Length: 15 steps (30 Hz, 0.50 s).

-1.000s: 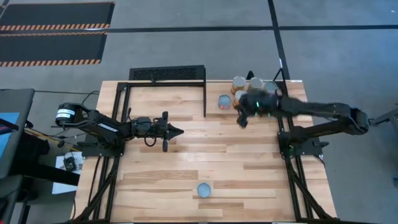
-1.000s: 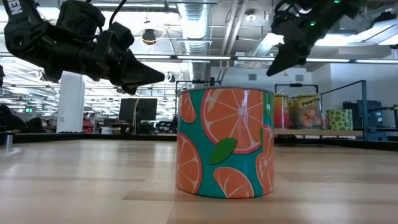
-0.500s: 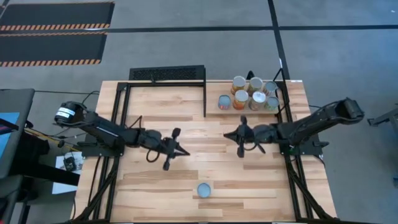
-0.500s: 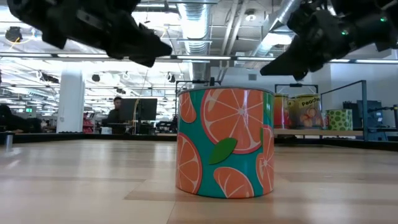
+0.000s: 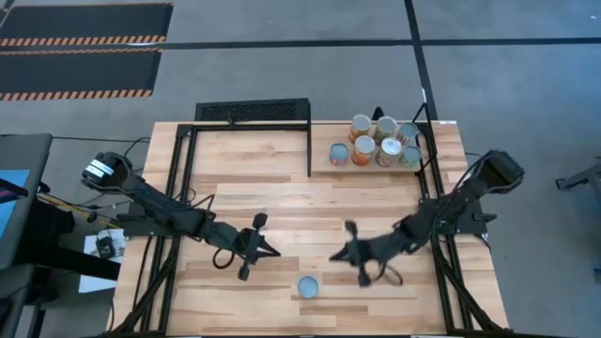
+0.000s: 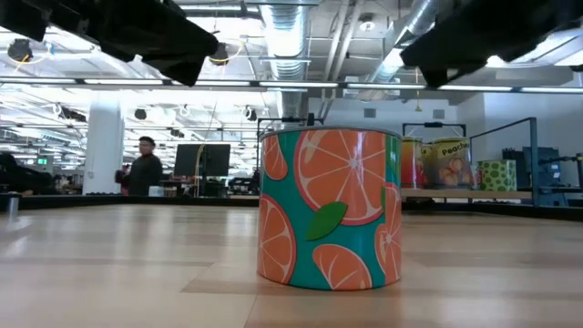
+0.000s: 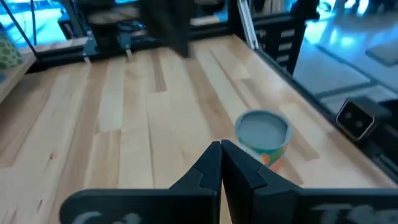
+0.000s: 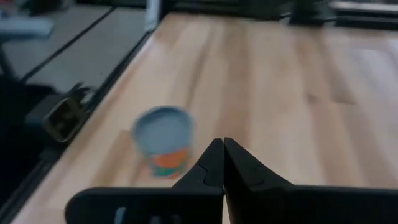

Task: Pick and place cans onto a shelf
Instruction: Put the canned orange on the shelf

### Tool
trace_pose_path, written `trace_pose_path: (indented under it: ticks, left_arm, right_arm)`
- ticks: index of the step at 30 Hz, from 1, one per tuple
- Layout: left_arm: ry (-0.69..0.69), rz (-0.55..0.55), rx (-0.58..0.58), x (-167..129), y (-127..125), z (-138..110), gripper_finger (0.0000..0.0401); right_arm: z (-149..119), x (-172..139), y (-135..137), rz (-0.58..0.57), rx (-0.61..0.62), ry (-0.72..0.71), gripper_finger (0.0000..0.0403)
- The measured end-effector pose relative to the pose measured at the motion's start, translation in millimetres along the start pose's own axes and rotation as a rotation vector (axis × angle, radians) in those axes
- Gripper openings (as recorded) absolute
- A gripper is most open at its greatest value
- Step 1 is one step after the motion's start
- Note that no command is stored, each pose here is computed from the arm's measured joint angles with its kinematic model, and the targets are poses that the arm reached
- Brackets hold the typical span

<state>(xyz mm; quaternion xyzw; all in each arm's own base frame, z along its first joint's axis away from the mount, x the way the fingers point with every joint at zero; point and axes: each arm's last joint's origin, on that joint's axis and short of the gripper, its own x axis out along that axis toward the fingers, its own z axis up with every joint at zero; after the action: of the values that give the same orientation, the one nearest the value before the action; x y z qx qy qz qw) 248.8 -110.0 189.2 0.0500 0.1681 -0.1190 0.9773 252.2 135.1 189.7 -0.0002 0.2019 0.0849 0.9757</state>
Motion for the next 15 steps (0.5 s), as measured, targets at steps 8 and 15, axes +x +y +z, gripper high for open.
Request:
trace_pose_path:
  ticks: [8, 15]
  left_arm:
    - [-0.079, 0.013, -0.086, -6, 1, -14, 0.0000]
    - [-0.057, 0.069, -0.133, -8, 3, -21, 0.0000]
  right_arm:
    - [18, 46, 56, 0.066, -0.123, 0.153, 0.0058]
    - [20, 81, 78, 0.063, -0.247, 0.335, 0.0124]
